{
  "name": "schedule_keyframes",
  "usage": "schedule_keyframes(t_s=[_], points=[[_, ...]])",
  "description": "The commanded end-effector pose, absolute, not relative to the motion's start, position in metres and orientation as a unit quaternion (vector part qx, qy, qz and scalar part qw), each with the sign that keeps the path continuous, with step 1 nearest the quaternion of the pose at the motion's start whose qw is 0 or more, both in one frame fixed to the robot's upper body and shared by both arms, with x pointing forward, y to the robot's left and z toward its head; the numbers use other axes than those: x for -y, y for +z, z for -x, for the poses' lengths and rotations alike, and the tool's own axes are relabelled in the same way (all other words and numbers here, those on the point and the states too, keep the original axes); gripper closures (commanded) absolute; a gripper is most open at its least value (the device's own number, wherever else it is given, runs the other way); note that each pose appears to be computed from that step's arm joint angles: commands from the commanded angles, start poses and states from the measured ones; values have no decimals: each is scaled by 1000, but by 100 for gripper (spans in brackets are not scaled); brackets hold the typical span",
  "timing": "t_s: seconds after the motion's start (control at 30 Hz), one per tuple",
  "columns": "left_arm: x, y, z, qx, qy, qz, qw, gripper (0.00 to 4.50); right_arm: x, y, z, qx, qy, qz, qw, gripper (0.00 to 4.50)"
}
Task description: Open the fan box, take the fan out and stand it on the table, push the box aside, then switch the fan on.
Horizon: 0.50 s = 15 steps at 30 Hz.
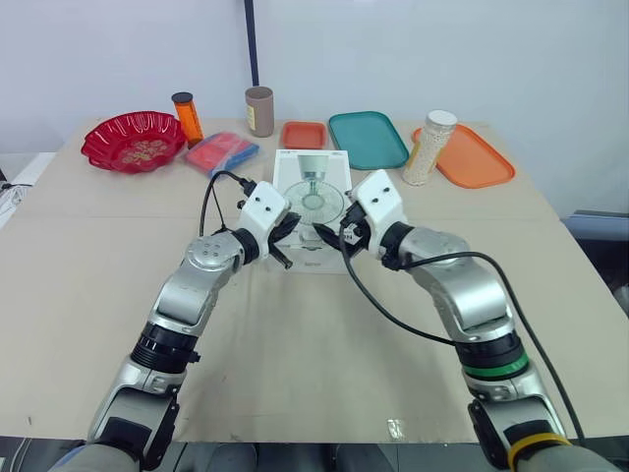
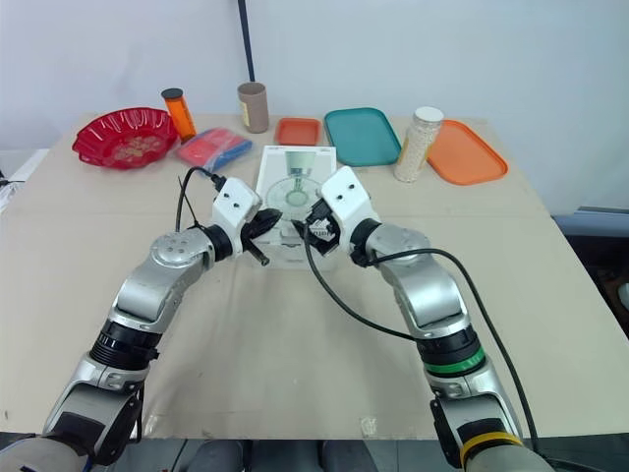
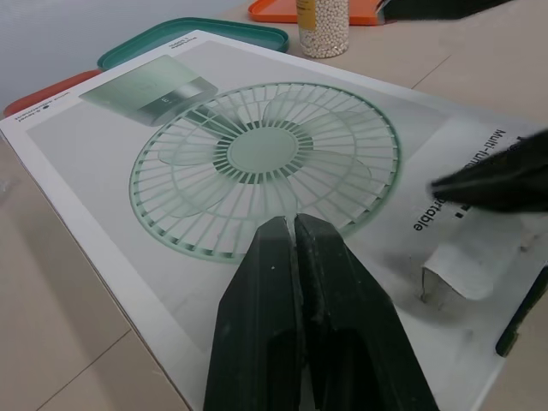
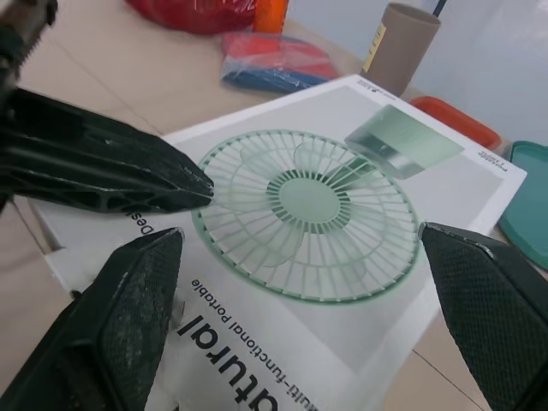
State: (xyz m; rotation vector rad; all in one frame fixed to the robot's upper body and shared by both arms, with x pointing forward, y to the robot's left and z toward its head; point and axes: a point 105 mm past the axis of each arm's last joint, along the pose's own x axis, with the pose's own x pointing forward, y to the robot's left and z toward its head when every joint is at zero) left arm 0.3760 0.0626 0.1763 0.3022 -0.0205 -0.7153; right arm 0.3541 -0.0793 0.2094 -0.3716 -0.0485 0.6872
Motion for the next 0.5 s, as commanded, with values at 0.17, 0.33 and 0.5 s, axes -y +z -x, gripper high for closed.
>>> schedule_keyframes(t_s=[0.17, 0.33, 0.5], points=[[-67, 189, -374, 29, -339, -147, 929, 430, 96, 205, -299, 19, 410, 200, 889, 0], [-66, 188, -373, 28, -342, -146, 928, 430, 90, 187, -283, -3, 442, 227, 868, 0], [-68, 187, -372, 24, -339, -142, 930, 430, 87, 185, -292, -1, 434, 225, 872, 0]])
